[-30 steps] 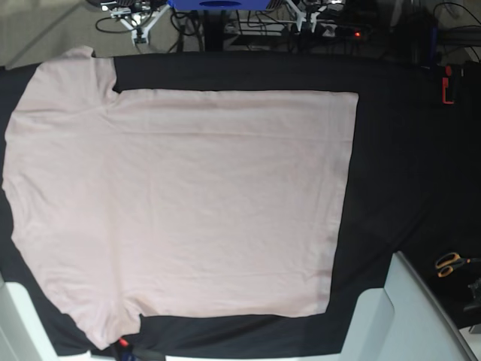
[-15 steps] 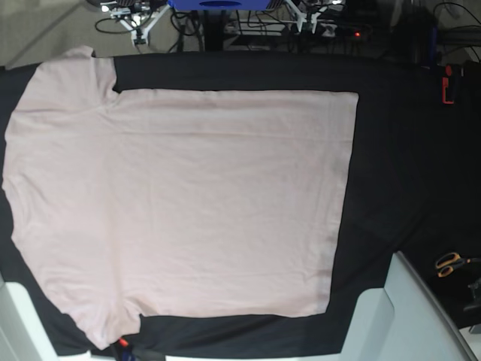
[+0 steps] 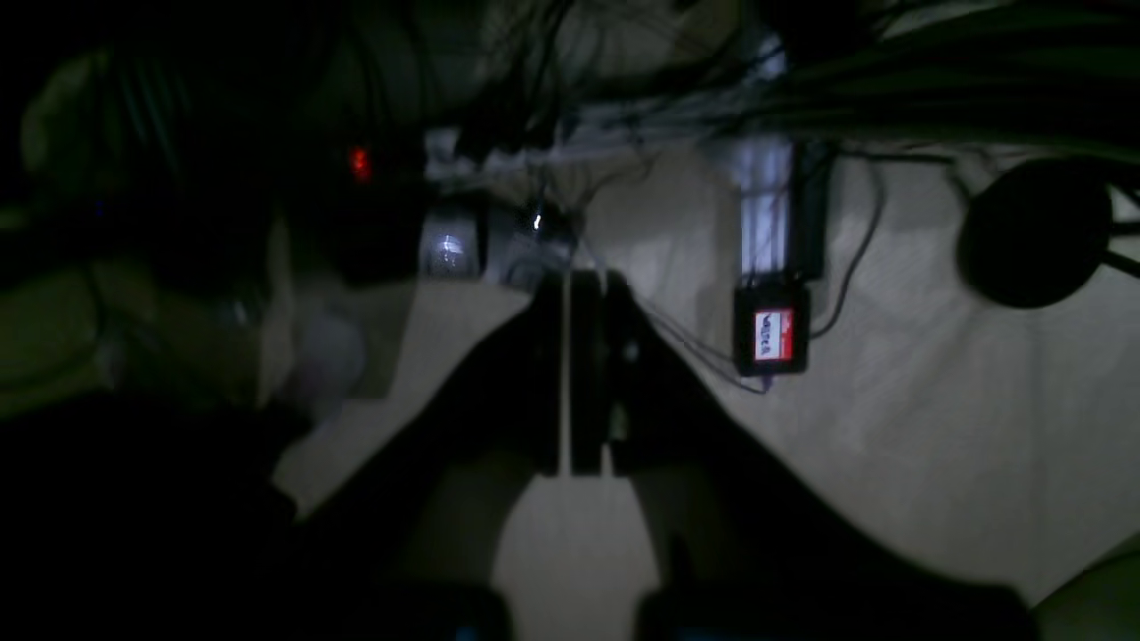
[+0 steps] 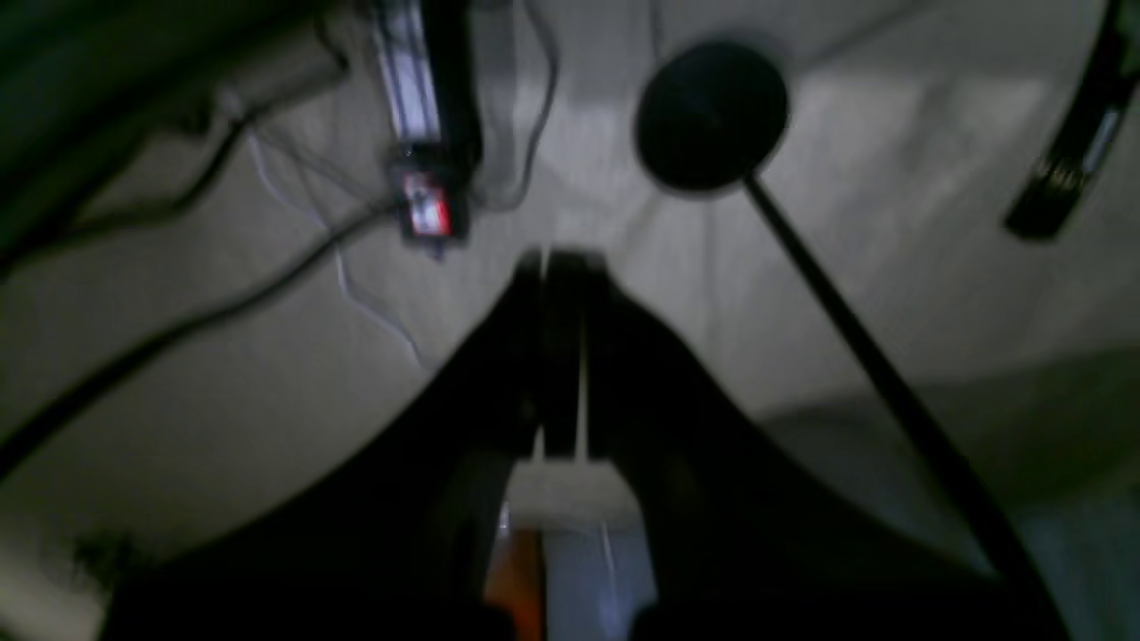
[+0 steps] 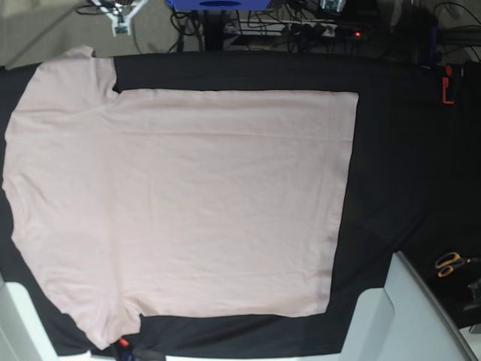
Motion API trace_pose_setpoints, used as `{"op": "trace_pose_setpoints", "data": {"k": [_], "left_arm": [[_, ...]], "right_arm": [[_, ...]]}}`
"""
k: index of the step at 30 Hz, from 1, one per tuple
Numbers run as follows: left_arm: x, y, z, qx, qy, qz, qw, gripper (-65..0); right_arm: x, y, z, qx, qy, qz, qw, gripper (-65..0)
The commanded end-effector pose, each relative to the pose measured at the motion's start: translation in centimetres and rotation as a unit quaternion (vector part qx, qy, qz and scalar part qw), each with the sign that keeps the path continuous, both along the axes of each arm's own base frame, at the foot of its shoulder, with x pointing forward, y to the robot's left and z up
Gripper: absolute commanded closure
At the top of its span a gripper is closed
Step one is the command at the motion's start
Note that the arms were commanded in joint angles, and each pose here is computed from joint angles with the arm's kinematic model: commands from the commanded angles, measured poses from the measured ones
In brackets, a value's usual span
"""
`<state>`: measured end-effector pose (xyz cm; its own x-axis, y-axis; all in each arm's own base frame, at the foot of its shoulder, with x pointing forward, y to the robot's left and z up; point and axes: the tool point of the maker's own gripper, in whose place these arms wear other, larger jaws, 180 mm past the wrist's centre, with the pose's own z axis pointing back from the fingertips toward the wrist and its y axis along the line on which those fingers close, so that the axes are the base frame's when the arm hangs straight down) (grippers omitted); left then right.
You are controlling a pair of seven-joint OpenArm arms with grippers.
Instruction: Fold the T-shirt properly
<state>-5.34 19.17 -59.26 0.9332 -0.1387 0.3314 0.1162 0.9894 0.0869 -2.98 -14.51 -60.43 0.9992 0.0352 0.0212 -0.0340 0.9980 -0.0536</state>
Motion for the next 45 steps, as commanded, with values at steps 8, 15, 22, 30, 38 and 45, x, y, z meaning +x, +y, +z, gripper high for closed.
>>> {"op": "trace_pose_setpoints", "data": {"k": [8, 15, 22, 30, 38, 45], "left_arm": [[1.0, 0.3, 5.4, -0.001, -0.063, -0.035, 0.997, 0.0], [7.7, 0.2, 13.4, 0.0, -0.186, -0.067, 0.98, 0.0], [16.1, 2.2, 20.0, 0.036, -0.281, -0.037, 0.958, 0.0], [18.9, 3.6, 18.4, -0.117, -0.249, 0.088, 0.957, -5.6], [20.8, 7.7, 20.4, -0.118, -0.296, 0.088, 0.944, -5.6], [21.3, 11.3, 20.9, -0.076, -0.31, 0.107, 0.942, -5.4]], "right_arm": [[2.6, -3.5, 7.0, -0.038, -0.061, -0.044, 0.9964, -0.8], [8.5, -8.1, 15.8, -0.096, -0.195, -0.059, 0.9743, -1.5], [14.8, -7.0, 19.9, 0.055, -0.302, -0.059, 0.9499, -15.9], [17.3, -12.7, 20.0, 0.079, -0.29, -0.051, 0.9525, -48.2], [18.7, -18.0, 17.1, 0.097, -0.27, -0.17, 0.9427, -48.2], [20.0, -17.8, 14.9, 0.137, -0.26, -0.202, 0.9344, -48.2]]}}
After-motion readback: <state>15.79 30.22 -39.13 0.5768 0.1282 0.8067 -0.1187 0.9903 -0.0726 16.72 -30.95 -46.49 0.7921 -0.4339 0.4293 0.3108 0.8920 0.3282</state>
